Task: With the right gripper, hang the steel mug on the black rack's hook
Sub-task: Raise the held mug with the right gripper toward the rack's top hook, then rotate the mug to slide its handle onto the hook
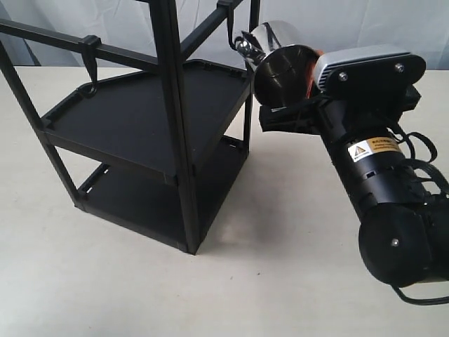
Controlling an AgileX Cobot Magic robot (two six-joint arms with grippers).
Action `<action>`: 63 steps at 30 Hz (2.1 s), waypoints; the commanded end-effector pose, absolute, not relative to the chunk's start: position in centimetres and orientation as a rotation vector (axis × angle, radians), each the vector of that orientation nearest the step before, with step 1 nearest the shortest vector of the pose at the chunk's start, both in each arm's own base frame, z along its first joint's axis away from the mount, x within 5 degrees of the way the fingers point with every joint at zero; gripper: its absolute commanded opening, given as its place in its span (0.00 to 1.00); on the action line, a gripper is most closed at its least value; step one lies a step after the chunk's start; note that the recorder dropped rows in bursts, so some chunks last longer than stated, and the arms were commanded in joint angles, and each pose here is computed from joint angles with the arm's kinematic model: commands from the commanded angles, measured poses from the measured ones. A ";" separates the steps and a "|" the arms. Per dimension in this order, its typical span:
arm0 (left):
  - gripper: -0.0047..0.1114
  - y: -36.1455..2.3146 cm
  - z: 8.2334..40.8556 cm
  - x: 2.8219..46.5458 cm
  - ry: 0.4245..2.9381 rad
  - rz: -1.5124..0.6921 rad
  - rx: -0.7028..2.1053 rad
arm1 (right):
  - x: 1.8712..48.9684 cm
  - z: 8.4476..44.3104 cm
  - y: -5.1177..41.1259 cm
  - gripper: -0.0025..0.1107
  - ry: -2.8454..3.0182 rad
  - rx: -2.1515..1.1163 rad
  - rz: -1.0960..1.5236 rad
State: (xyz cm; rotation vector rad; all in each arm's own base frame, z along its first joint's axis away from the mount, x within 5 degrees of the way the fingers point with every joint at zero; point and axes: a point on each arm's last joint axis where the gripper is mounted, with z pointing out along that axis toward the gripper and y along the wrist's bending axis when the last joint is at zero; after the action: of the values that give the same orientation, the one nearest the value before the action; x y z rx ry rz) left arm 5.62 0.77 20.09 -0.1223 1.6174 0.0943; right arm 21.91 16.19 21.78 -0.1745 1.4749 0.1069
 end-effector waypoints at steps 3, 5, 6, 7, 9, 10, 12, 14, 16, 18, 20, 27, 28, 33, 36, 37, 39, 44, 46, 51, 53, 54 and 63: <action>0.05 0.7 20.2 5.6 1.607 0.080 -0.121 | 21.7 21.9 17.4 0.01 1.445 -0.320 0.164; 0.05 0.7 20.2 5.6 1.607 0.080 -0.121 | 21.7 21.4 17.5 0.01 1.498 -0.343 0.157; 0.05 0.7 20.2 5.6 1.607 0.080 -0.121 | 21.7 21.3 17.3 0.01 1.516 -0.325 0.151; 0.05 0.7 20.2 5.6 1.607 0.080 -0.121 | 21.8 21.2 17.2 0.01 1.526 -0.304 0.145; 0.05 0.7 20.2 5.6 1.607 0.080 -0.121 | 21.8 21.2 17.1 0.01 1.529 -0.299 0.144; 0.05 0.7 20.2 5.6 1.607 0.080 -0.121 | 21.8 21.2 17.1 0.01 1.532 -0.301 0.144; 0.05 0.7 20.2 5.6 1.607 0.080 -0.121 | 21.8 21.1 17.2 0.01 1.539 -0.307 0.147; 0.05 0.7 20.2 5.6 1.607 0.080 -0.121 | 21.8 21.0 17.2 0.01 1.553 -0.314 0.150; 0.05 0.7 20.2 5.6 1.607 0.080 -0.121 | 21.7 20.9 17.3 0.01 1.565 -0.320 0.153; 0.05 0.7 20.2 5.6 1.607 0.080 -0.121 | 21.7 20.8 17.3 0.02 1.567 -0.321 0.154; 0.05 0.7 20.2 5.6 1.607 0.080 -0.121 | 21.7 20.9 17.4 0.03 1.560 -0.338 0.154; 0.05 0.7 20.2 5.6 1.607 0.080 -0.121 | 21.6 21.0 17.6 0.42 1.538 -0.386 0.153; 0.05 0.7 20.2 5.6 1.607 0.080 -0.121 | 21.6 21.0 17.6 0.45 1.538 -0.386 0.153; 0.05 0.7 20.2 5.6 1.607 0.080 -0.121 | 21.6 20.9 17.6 0.46 1.540 -0.387 0.154; 0.05 0.7 20.2 5.6 1.607 0.080 -0.121 | 21.6 20.8 17.7 0.46 1.554 -0.390 0.155; 0.05 0.7 20.2 5.6 1.607 0.080 -0.121 | 21.6 20.8 17.6 0.46 1.559 -0.379 0.152; 0.05 0.7 20.2 5.6 1.607 0.080 -0.121 | 21.7 20.7 17.4 0.46 1.571 -0.357 0.146; 0.05 0.7 20.2 5.6 1.607 0.080 -0.121 | 21.8 20.7 17.0 0.46 1.598 -0.310 0.125; 0.05 0.7 20.2 5.6 1.607 0.080 -0.121 | 21.6 20.9 17.0 0.46 1.607 -0.324 0.140; 0.05 0.7 20.2 5.6 1.607 0.080 -0.121 | 21.2 21.3 17.3 0.46 1.623 -0.378 0.177; 0.05 0.7 20.2 5.6 1.607 0.080 -0.121 | 21.1 21.6 17.2 0.46 1.619 -0.374 0.185; 0.05 0.7 20.2 5.6 1.607 0.080 -0.121 | 21.1 21.8 17.2 0.46 1.618 -0.373 0.191; 0.05 0.7 20.2 5.6 1.607 0.080 -0.121 | 20.3 22.3 17.3 0.50 1.664 -0.493 0.207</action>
State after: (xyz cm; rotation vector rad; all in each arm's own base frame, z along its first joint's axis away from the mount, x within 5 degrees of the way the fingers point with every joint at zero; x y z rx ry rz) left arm 5.62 0.77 20.09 -0.1223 1.6174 0.0943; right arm 20.46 17.31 22.08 -0.4718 1.6657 0.2049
